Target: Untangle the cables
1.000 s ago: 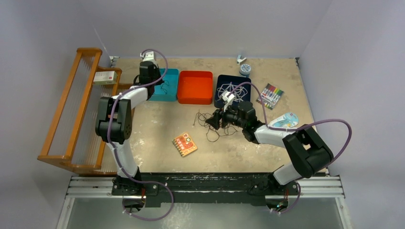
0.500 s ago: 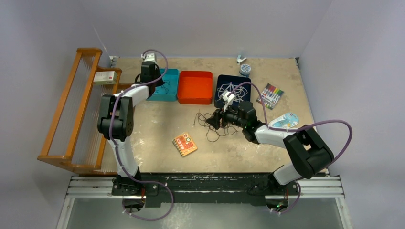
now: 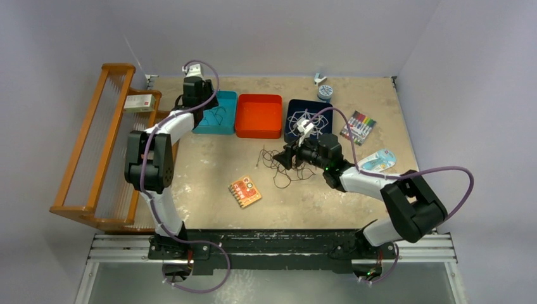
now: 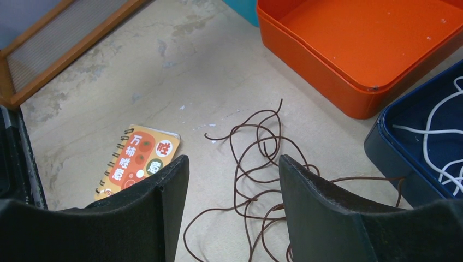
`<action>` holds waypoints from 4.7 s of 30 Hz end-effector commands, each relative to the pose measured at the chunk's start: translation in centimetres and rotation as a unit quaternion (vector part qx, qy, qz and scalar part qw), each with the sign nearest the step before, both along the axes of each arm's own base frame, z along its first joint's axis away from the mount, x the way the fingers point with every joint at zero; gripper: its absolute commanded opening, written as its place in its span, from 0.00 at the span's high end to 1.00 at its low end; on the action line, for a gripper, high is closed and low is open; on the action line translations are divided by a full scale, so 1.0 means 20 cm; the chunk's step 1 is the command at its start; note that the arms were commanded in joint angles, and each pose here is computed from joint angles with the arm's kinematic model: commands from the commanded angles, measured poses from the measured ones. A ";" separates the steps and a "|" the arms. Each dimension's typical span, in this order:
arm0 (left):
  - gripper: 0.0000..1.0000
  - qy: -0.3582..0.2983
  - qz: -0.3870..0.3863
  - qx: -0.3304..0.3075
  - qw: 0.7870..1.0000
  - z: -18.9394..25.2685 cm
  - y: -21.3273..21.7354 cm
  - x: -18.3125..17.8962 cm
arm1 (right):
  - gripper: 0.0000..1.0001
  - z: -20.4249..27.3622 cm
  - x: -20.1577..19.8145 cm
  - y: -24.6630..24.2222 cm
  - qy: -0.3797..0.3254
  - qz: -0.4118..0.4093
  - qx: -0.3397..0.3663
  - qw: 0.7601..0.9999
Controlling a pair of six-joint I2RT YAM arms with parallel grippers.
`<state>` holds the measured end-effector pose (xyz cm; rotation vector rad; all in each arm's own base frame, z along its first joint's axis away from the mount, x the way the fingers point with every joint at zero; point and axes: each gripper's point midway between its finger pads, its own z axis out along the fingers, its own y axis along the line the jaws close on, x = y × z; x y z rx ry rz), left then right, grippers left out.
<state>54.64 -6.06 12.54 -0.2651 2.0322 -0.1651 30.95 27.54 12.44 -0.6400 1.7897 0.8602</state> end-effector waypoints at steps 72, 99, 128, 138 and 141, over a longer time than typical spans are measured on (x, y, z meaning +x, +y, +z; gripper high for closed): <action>0.57 -0.063 0.015 0.006 0.998 0.36 0.03 0.08 | 0.39 0.02 0.01 0.03 -0.012 0.010 0.004 1.000; 0.52 -0.016 -0.060 -0.048 0.997 0.36 -0.45 -0.68 | 0.25 0.26 0.20 -0.50 0.010 -0.345 0.028 0.938; 0.56 0.054 -0.255 -0.052 0.964 -0.15 -1.06 -1.08 | 0.26 0.05 0.16 -0.53 0.127 -0.320 0.020 0.939; 0.70 0.057 -0.248 -0.036 0.966 -0.23 -1.12 -0.98 | 0.27 0.03 0.17 -0.51 0.125 -0.312 0.014 0.942; 0.77 0.050 -0.242 -0.028 0.968 -0.23 -1.13 -0.93 | 0.27 0.04 0.17 -0.51 0.124 -0.309 0.016 0.943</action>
